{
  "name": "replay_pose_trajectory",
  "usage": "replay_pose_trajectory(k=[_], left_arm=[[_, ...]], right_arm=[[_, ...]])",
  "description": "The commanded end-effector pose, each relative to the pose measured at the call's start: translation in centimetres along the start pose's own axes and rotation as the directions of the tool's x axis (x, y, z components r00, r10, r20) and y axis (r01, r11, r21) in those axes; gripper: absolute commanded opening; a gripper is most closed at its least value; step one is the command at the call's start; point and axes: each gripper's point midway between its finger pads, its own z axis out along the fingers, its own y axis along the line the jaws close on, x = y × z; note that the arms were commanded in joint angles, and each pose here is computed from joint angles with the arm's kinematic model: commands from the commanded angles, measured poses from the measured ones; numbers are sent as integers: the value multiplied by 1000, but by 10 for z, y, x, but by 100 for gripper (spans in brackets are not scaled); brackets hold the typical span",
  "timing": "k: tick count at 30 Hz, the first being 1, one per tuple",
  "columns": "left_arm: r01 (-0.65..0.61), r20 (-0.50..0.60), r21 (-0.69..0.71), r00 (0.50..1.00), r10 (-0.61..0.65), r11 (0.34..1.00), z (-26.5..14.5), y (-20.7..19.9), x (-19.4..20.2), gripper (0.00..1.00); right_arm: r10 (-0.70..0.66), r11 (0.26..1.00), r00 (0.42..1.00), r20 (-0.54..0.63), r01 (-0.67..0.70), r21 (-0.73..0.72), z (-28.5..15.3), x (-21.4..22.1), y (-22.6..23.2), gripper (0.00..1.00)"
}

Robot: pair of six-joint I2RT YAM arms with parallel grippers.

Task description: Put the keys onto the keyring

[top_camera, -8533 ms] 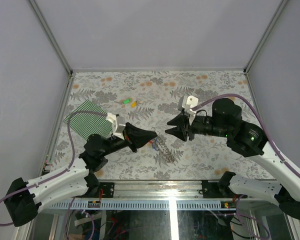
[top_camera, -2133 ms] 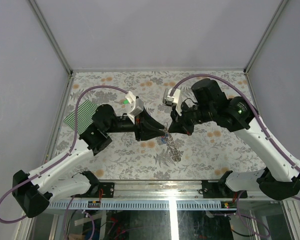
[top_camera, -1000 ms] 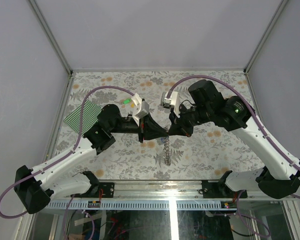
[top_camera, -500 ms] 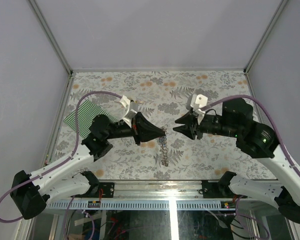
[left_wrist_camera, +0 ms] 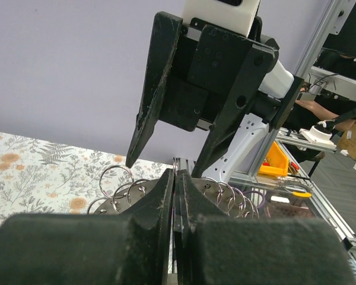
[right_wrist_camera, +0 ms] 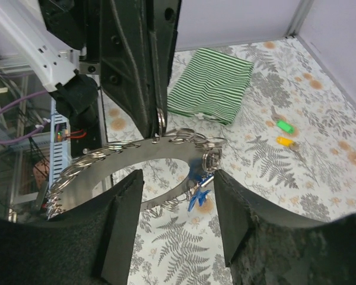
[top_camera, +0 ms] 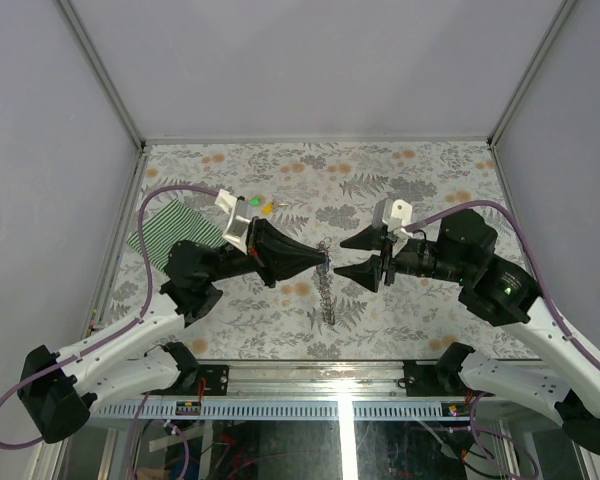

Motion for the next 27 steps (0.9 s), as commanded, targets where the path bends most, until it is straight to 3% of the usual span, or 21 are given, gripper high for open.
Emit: replay_pose_trajectory(k=[1, 12, 20, 27], left_arm=[[-59, 108, 36, 993, 55, 998, 4, -12, -28, 0], [-52, 100, 47, 994, 48, 998, 5, -12, -27, 0], [-57, 96, 81, 994, 49, 995, 6, -17, -26, 0], [-60, 96, 88, 994, 51, 994, 5, -20, -26, 0]], right_arm=[[-4, 997, 991, 132, 14, -75, 5, -32, 12, 59], [64, 988, 984, 164, -39, -147, 17, -30, 21, 70], [6, 996, 973, 230, 15, -93, 5, -38, 18, 33], [-17, 997, 960, 281, 37, -65, -3, -47, 17, 30]])
